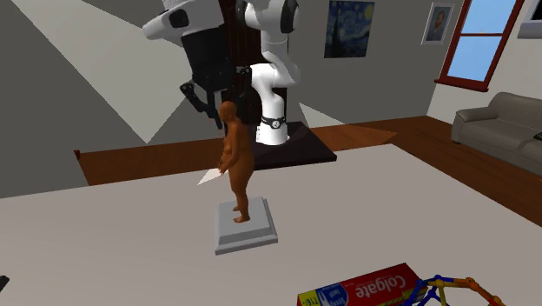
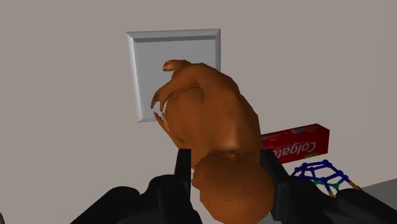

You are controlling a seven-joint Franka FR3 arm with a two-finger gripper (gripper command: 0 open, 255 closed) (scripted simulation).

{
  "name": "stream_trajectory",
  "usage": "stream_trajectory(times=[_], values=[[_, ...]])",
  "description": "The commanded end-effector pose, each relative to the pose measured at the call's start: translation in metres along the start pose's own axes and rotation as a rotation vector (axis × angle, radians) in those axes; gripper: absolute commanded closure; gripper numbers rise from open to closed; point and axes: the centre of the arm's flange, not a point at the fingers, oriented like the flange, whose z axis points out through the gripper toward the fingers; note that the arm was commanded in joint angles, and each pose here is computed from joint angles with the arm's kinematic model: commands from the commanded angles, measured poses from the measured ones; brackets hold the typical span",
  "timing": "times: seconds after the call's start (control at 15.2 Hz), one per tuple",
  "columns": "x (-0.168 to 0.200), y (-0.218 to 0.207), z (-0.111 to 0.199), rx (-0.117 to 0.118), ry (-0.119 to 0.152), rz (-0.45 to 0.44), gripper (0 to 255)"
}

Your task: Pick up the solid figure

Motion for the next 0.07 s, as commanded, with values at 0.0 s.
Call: stream_trajectory(times=[0.0], values=[[0.0006,-0.0015,-0.0038,0.000,0.001,0.000,255]])
